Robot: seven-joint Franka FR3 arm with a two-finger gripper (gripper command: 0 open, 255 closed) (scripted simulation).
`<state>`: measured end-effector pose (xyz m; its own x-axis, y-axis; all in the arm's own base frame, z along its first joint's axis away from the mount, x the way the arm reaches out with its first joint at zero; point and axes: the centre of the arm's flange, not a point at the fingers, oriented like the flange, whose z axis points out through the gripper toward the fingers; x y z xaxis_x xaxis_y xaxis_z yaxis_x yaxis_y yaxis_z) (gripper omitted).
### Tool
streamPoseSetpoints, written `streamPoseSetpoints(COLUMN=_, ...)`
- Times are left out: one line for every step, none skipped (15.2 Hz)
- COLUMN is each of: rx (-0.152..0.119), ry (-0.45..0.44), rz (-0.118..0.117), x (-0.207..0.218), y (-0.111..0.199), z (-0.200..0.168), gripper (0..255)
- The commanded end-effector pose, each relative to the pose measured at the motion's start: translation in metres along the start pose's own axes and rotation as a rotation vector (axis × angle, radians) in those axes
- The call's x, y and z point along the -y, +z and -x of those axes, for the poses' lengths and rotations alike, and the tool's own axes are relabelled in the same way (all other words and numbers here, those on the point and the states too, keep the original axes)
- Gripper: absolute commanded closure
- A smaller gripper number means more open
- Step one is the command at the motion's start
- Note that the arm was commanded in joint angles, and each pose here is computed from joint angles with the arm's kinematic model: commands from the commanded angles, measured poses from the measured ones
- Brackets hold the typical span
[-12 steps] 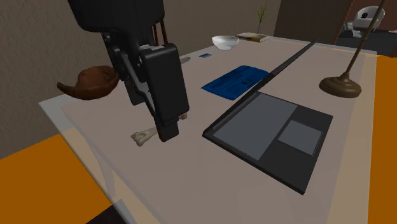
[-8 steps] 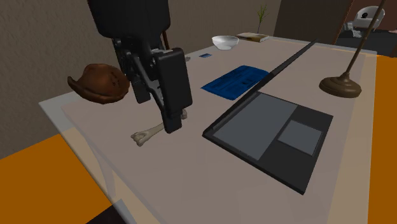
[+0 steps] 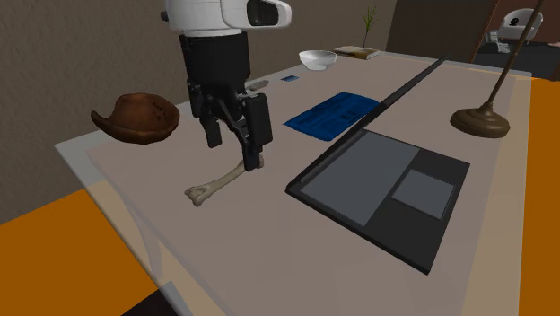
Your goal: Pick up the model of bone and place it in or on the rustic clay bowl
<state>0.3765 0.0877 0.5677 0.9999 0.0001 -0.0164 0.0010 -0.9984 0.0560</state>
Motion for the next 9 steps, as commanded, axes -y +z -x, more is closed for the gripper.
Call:
streamPoseSetpoints(rx=0.017, ry=-0.030, rz=0.009, x=0.018, y=0.014, z=-0.014, gripper=0)
streamPoseSetpoints(rx=0.026, ry=-0.045, rz=0.014, x=0.028, y=0.021, z=-0.021, gripper=0)
streamPoseSetpoints(rx=0.035, ry=-0.060, rz=0.018, x=0.039, y=0.028, z=-0.028, gripper=0)
streamPoseSetpoints(rx=0.044, ry=-0.075, rz=0.023, x=0.049, y=0.035, z=-0.035, gripper=0)
streamPoseSetpoints(rx=0.052, ry=-0.089, rz=0.027, x=0.060, y=0.043, z=-0.042, gripper=0)
streamPoseSetpoints(rx=0.061, ry=-0.104, rz=0.032, x=0.070, y=0.050, z=-0.048, gripper=0)
streamPoseSetpoints(rx=0.070, ry=-0.119, rz=0.037, x=0.081, y=0.058, z=-0.054, gripper=0)
streamPoseSetpoints(rx=0.079, ry=-0.134, rz=0.041, x=0.092, y=0.065, z=-0.060, gripper=0)
streamPoseSetpoints(rx=0.088, ry=-0.148, rz=0.046, x=0.102, y=0.073, z=-0.066, gripper=0)
